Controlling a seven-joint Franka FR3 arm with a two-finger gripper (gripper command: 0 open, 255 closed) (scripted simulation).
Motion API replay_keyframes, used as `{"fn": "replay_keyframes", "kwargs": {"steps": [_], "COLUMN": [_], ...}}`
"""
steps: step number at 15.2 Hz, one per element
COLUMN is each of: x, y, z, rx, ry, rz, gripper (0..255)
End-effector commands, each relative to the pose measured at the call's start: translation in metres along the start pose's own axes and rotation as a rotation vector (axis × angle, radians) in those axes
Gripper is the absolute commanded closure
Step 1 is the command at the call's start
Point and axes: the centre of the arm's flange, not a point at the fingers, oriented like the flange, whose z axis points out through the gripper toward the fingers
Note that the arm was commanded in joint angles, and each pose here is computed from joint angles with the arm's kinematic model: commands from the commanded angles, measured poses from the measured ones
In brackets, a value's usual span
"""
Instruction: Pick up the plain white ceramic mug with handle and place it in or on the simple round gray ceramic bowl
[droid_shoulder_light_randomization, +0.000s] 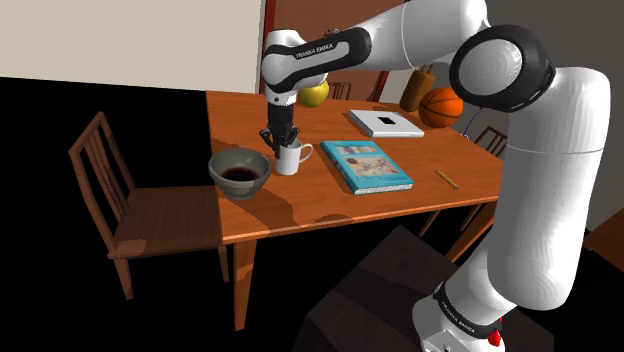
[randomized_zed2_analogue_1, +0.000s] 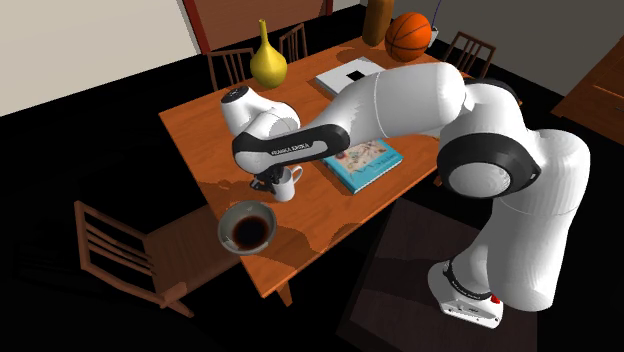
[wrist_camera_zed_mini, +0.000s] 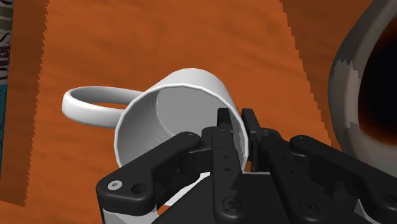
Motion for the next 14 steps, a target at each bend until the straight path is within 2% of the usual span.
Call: {"fn": "replay_keyframes", "kwargs": {"steps": [1,14], "x": [-0.002,-0.014], "y": [0.000,0.002], "z": [-0.010,-0.078], "rx": [0.000,0.000], "ry": [0.000,0.000], "rz": [0.000,0.000], "gripper": [255,255]}}
